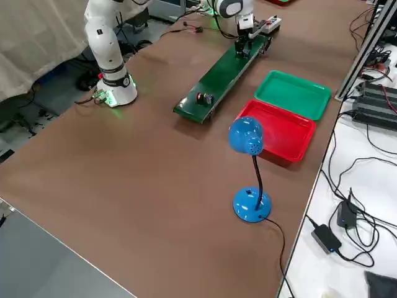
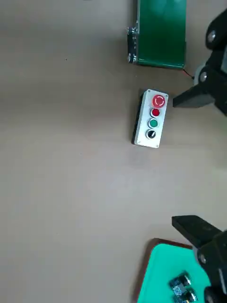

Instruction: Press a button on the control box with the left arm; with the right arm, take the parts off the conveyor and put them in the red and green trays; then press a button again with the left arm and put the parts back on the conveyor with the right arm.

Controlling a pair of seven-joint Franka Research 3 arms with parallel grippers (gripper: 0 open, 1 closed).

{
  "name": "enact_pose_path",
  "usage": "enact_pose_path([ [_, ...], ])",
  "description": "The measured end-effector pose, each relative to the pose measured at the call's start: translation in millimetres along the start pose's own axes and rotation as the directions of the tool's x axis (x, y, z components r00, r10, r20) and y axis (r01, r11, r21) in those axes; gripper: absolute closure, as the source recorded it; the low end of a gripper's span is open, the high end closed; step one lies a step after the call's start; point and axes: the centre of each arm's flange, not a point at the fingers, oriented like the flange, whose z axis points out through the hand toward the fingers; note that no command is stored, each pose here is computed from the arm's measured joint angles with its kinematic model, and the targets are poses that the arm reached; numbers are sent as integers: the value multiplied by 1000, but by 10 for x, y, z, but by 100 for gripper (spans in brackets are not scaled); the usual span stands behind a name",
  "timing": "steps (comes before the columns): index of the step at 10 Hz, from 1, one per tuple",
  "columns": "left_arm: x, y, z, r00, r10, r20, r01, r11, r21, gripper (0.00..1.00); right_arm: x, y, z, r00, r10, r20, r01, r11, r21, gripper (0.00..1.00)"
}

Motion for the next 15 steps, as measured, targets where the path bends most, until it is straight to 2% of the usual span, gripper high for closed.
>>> enact_pose_path([
  [1, 0, 2, 0, 1000, 0, 0, 0, 1000, 0, 0, 44, 13, -7, 1000, 1, -7, -1, 1000, -1, 1],
  [3, 1, 9, 2, 1000, 2, 0, -2, 1000, 0, 0, 406, 122, -125, 1000, -31, -3, 31, 998, -45, 1],
  [5, 2, 10, 6, 1000, 2, 1, -2, 1000, 0, 0, 1238, 356, -624, 996, -78, 36, 81, 990, -118, 1],
  [7, 4, 12, 9, 1000, 2, 2, -2, 1000, 0, 0, 1946, 667, -1141, 996, -87, 13, 88, 991, -100, 0],
  [9, 3, 38, 11, 1000, 8, 2, -8, 1000, 0, 0, 2396, 1028, -1483, 997, -75, -25, 73, 994, -76, 0],
  [11, -5, 62, 16, 1000, 12, 9, -12, 1000, 0, 0, 2783, 1513, -1827, 998, -53, -46, 49, 996, -77, 0],
  [13, -19, 64, 24, 1000, 13, 21, -13, 1000, 0, 0, 3199, 2276, -2330, 998, -51, -49, 47, 995, -92, 0],
  [15, -29, 92, 16, 1000, 18, 22, -18, 1000, 0, 0, 3385, 2967, -2853, 997, -68, -31, 64, 992, -107, 0],
])
